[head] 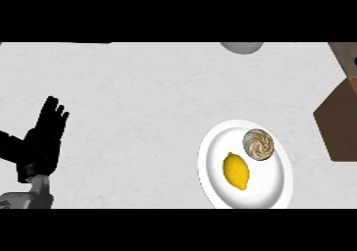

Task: Pick the lemon from the plate and place it in the cardboard box

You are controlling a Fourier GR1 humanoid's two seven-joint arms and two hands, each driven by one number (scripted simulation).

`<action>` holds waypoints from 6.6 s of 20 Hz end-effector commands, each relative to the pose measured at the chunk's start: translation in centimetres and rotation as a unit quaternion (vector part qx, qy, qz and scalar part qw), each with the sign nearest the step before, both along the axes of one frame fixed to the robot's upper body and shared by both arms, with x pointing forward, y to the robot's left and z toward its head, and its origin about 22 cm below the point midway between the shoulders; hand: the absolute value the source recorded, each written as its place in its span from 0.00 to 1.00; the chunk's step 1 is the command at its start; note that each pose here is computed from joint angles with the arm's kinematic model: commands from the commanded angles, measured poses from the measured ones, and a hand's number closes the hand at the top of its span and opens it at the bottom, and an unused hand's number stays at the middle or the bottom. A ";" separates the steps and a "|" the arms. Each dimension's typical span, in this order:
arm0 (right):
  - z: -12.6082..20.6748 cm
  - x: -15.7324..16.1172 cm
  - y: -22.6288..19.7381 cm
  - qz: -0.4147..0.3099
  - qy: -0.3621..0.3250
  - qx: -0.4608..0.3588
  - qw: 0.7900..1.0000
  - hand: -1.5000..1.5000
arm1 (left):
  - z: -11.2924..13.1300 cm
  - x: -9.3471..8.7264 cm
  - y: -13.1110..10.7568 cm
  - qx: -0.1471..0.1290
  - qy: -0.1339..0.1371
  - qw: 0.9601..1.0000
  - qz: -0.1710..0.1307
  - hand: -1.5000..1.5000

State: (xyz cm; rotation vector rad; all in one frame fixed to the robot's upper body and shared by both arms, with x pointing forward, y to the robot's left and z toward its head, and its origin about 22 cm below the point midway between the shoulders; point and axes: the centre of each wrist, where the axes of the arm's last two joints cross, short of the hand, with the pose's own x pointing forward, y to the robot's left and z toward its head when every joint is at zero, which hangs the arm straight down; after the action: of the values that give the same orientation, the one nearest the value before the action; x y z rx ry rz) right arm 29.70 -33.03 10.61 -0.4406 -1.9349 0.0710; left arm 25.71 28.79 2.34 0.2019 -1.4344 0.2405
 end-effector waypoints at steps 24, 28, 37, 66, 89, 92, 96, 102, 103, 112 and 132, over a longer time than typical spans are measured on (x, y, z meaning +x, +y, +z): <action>10.3 -4.6 6.0 0.285 0.125 -0.508 0.803 0.00 | 4.1 3.2 -2.3 0.207 -0.135 0.928 -0.279 0.50; 12.2 -6.6 9.4 0.306 0.161 -0.578 0.739 0.00 | 4.7 4.0 -2.9 0.206 -0.132 0.927 -0.283 0.50; 10.8 -8.8 17.1 0.284 0.220 -0.638 0.681 0.00 | 4.8 3.1 -2.6 0.201 -0.134 0.926 -0.288 0.50; 4.1 -6.5 21.6 0.219 0.288 -0.685 0.632 0.00 | 3.9 4.0 -1.1 0.208 -0.136 0.930 -0.269 0.50; -3.2 -5.2 18.8 0.207 0.311 -0.686 0.625 0.00 | 6.0 3.3 -1.4 0.215 -0.134 0.925 -0.284 0.50; -5.1 -5.5 19.9 0.220 0.321 -0.677 0.625 0.00 | 5.4 4.1 -1.4 0.206 -0.138 0.929 -0.276 0.50; -3.8 -4.7 19.8 0.257 0.282 -0.688 0.618 1.00 | 2.3 2.9 -2.5 0.216 -0.135 0.924 -0.286 0.50; -6.6 -5.6 18.3 0.252 0.198 -0.696 0.642 1.00 | 3.8 2.5 -2.3 0.207 -0.134 0.928 -0.280 0.50; -7.1 -6.3 20.7 0.252 0.190 -0.697 0.643 1.00 | 4.5 2.6 -3.2 0.208 -0.145 0.926 -0.280 0.50; -4.7 -16.3 15.4 0.539 -0.025 -0.565 0.624 1.00 | 4.4 2.4 -0.4 0.208 -0.133 0.934 -0.257 0.50; 4.0 -16.8 4.2 0.341 -0.120 -0.397 0.844 1.00 | 3.1 1.3 0.0 0.213 -0.127 0.934 -0.256 0.50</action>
State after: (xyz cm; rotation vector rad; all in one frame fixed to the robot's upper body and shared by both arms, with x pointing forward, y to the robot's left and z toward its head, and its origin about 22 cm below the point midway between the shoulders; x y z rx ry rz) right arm 12.59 -27.56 13.76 -0.2121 -2.1800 1.6239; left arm 27.34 29.32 5.82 0.1529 -1.7335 -0.4812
